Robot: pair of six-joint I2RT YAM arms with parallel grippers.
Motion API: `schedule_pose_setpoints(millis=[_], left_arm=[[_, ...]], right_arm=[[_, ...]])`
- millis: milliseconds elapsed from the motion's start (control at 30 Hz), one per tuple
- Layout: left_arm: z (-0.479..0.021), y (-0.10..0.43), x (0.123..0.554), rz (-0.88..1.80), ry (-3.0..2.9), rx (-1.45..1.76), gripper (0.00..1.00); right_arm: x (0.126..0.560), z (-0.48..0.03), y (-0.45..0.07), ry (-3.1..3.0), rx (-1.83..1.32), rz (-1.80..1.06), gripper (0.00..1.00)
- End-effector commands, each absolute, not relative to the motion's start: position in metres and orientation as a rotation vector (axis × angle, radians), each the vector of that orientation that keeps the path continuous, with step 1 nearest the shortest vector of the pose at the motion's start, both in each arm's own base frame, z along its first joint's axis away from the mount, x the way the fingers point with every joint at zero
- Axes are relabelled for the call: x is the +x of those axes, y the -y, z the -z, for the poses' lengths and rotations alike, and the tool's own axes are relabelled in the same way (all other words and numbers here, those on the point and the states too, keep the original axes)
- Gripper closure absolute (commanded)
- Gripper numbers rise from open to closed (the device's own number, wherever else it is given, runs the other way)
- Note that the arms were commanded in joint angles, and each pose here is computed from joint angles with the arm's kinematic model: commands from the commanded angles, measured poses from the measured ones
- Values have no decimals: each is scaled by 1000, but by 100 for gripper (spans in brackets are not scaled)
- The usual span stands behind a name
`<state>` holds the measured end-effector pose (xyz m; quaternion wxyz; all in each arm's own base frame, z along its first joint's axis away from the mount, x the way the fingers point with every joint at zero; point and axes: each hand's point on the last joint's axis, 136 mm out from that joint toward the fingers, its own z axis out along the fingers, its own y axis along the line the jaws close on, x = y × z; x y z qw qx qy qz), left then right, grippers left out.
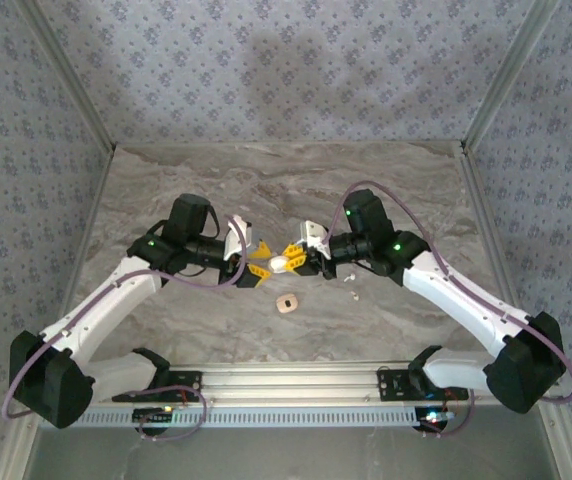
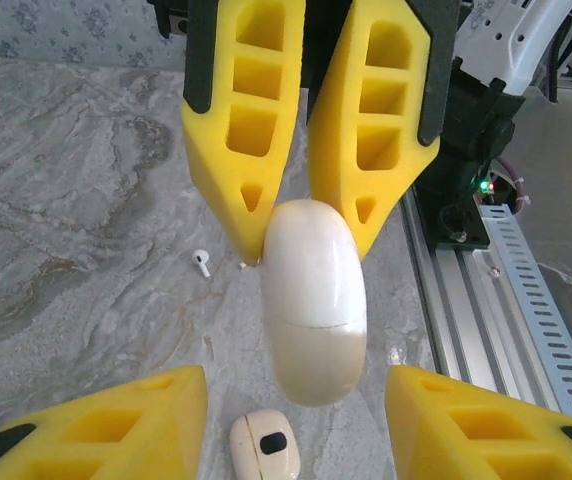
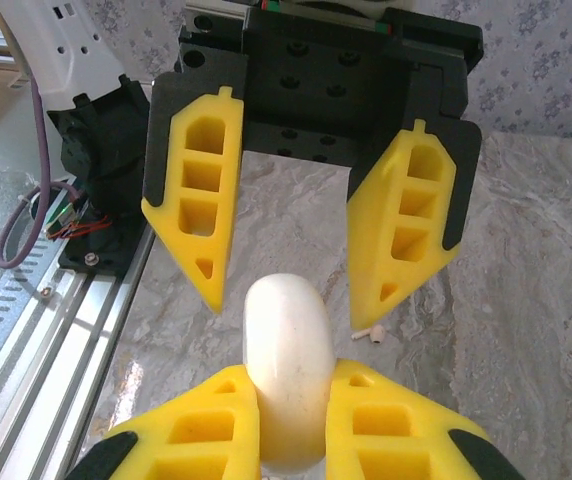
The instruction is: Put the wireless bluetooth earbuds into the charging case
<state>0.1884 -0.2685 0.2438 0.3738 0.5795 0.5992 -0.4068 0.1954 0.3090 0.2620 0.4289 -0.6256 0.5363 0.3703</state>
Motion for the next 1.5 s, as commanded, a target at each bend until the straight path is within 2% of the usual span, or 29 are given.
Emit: schedule_pose_setpoints(millis=[0,267,433,533,633,767,1167,1467], left_arm=[[-251,272,185,1042,-1477,1498,50],[-253,274,182,1067,-1462,1501,55],[-252,273,181,1064,-1467,1505,71],[-252,272,182,1056,-1470,1504,75],[-252,272,181,1054,-1466,1506,77],[-252,272,181,1051,-1464,1510,77],[-249,270,177,1061,-1474,1521,79],[-244,273,196,1063,-1517,1395,78]], right_arm=[[195,-281,-316,-1274,-1550,-946,86],[196,-283,-322,-1266,-1545,-968,86],[196,-284,-323,-1266,-1543,-968,86],[199,-284,-323,-1280,-1533,-960,82],[206,-284,-322,-1308,-1503,-939,68],[215,-284,-321,-1334,-1465,-913,63],[248,-290,-304,-1416,-1332,-861,62],[245,-300,-296,-1430,-1256,-894,59]])
